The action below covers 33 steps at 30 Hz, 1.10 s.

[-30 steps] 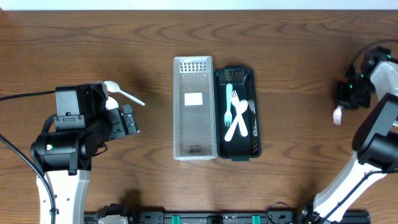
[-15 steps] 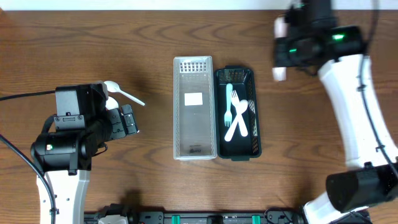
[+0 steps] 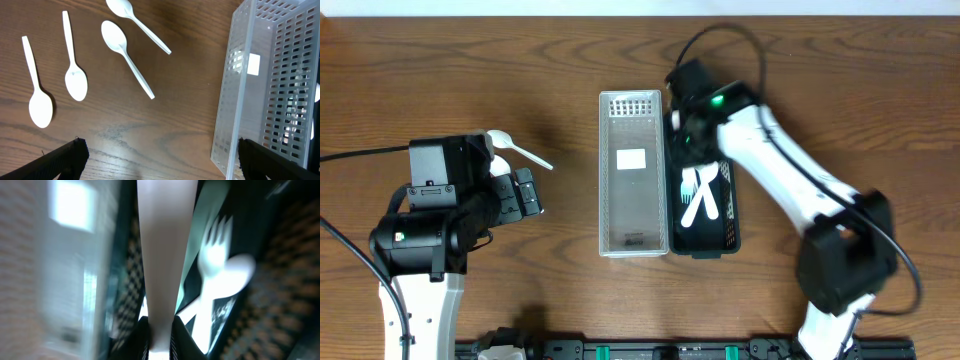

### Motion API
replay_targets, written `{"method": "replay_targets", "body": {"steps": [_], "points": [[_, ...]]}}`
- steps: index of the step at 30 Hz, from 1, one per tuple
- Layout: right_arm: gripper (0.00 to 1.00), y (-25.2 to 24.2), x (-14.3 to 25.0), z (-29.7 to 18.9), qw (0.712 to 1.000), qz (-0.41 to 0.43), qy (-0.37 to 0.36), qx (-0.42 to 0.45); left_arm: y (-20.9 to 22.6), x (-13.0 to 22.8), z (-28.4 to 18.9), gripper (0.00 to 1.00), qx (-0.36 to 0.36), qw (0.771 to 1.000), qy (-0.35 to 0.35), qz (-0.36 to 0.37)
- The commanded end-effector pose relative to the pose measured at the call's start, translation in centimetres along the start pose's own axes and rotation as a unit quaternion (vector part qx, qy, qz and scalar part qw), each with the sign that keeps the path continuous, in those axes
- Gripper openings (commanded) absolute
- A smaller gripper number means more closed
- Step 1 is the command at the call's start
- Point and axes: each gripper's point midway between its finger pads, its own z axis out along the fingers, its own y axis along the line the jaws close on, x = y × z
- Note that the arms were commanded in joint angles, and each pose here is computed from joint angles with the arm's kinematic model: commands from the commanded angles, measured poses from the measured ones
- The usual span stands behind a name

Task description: Pack container

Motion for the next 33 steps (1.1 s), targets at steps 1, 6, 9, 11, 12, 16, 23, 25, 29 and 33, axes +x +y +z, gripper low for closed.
{"method": "replay_targets", "body": {"steps": [1,6,9,11,12,16,23,25,29,33], "points": [[0.01,0.4,1.8,2.6,0.999,0.003,0.037,0.015,0.2,-0.4,-0.3,0.98,-0.004,1.0,-0.005,-0.001],[0.01,0.7,1.6,3.2,0.999,-0.002,0.035,0.014,0.2,-0.4,-0.3,0.98,-0.004,1.0,-0.006,-0.001],[0.16,0.8,1.4,3.2,0.999,-0.002,0.032,0.013,0.2,-0.4,-0.3,0.98,-0.004,1.0,-0.006,-0.001],[0.3,0.7,1.5,3.2,0.999,-0.002,0.033,0.013,0.2,-0.4,-0.3,0.98,-0.004,1.0,-0.006,-0.001],[0.32,0.7,1.5,3.2,0.999,-0.004,0.033,0.013,0.2,-0.4,-0.3,0.98,-0.004,1.0,-0.006,-0.001],[0.37,0.7,1.5,3.1,0.999,-0.006,0.033,0.013,0.2,-0.4,-0.3,0.98,-0.004,1.0,-0.006,-0.001],[0.38,-0.6,0.1,0.5,1.0,0.003,0.007,0.011,0.2,-0.4,-0.3,0.98,-0.004,1.0,-0.006,-0.001],[0.39,-1.9,-1.1,-1.9,0.999,0.014,-0.022,0.021,0.2,-0.4,-0.3,0.98,-0.004,1.0,-0.006,-0.001],[0.42,-5.0,-3.6,-8.4,0.994,0.025,-0.093,0.046,0.1,-0.4,-0.4,0.98,-0.003,1.0,-0.007,-0.018],[0.67,-8.4,-4.9,-14.7,0.985,0.048,-0.157,0.053,-0.8,-1.3,-0.7,0.98,0.009,0.999,-0.023,-0.033]]}}
